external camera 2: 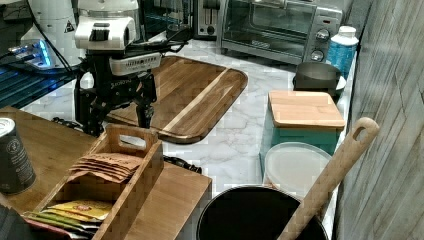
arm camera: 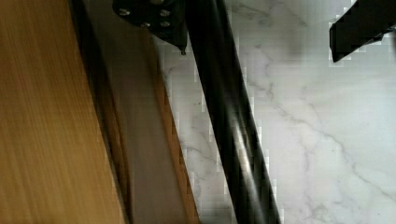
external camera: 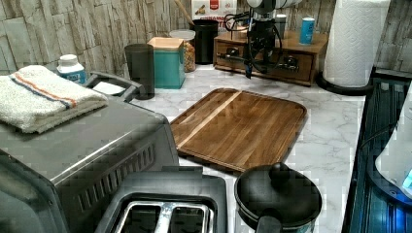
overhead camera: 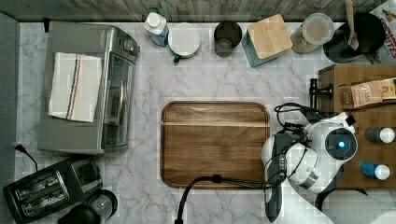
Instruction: Open the drawer.
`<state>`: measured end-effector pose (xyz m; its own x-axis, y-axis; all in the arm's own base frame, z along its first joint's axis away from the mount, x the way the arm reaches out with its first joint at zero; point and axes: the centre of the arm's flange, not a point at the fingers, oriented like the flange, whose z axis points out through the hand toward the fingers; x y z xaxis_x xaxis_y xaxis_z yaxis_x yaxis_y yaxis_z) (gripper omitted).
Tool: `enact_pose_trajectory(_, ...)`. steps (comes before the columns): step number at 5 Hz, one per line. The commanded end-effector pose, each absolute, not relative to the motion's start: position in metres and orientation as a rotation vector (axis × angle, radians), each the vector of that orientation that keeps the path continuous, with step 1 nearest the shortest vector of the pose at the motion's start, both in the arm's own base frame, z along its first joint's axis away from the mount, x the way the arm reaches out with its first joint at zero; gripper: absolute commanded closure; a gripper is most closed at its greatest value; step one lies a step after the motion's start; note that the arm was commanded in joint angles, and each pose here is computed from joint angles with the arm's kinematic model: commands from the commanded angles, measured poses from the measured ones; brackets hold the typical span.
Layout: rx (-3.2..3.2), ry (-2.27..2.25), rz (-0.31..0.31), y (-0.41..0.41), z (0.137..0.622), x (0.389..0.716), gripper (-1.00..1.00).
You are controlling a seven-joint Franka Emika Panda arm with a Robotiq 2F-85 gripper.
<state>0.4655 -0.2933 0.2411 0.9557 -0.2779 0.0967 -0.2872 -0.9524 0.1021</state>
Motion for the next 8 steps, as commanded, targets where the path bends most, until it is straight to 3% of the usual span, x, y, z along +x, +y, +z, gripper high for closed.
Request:
enact_pose_trajectory(1, 3.147, 0.134, 0.239, -0.120, 0.240, 0.490, -1.00)
enact_pose_trajectory(4, 3.269, 0.405, 0.041, 0.000, 0.231, 0.491, -1.00)
enact_pose_trajectory(5, 3.251, 0.380, 0.044, 0.044, 0.237, 0.485, -1.00)
enact_pose_trajectory(6, 3.185, 0.358, 0.112, 0.079, 0.243, 0.474, -1.00)
enact_pose_trajectory(8, 3.165, 0.359, 0.130, 0.084, 0.249, 0.471, -1.00)
